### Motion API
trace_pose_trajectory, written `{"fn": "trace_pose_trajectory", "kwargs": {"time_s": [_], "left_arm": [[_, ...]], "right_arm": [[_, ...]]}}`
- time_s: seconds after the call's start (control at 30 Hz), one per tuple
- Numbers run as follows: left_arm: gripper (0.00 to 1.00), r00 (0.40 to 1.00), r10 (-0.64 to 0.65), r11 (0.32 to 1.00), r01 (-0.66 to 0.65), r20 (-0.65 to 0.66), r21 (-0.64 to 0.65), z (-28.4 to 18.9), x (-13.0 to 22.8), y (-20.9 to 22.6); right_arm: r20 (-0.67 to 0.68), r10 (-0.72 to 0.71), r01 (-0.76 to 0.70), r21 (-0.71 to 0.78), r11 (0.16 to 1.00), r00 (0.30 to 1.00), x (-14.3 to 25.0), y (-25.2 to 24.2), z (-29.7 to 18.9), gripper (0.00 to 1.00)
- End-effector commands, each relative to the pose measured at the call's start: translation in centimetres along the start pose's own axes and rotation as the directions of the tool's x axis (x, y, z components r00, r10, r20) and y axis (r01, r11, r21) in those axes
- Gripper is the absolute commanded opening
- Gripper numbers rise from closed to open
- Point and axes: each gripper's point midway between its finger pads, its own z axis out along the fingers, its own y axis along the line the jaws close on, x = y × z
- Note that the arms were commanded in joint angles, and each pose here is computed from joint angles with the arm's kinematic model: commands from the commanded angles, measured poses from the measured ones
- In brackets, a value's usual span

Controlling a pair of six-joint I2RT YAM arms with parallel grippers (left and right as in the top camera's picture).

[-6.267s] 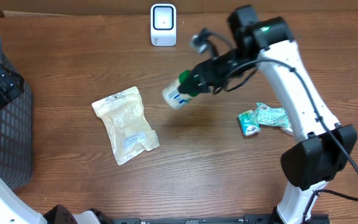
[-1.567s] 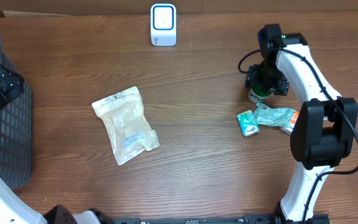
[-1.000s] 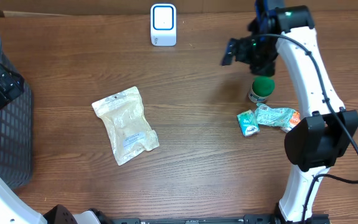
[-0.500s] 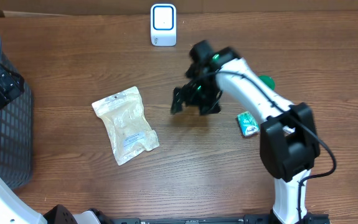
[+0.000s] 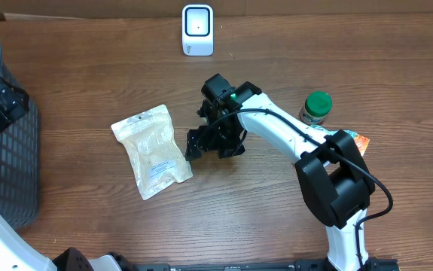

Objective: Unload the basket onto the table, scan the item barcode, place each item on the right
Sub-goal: 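Move the right gripper to the clear plastic bag and grasp it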

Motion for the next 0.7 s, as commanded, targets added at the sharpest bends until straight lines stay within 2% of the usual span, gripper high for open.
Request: {"fn": "trace_pose_trajectory", "kwargs": {"time_s": [0.0,0.67], "left_arm": [[1.0,1.0,-0.011,1.0,0.011,0.01,-0.003,-0.2,-0.2,0.1],[0.99,1.0,-0.01,1.0,0.01,0.01,-0.003,-0.2,-0.2,0.1]], "right_arm": [[0.003,0.009,-0.009,-0.012,1.0,1.0,0.2,0.1,-0.3,0.95],[0.032,0.012,-0.007,-0.145,0.989,0.999,-0.2,0.9,2.4,0.93]]}}
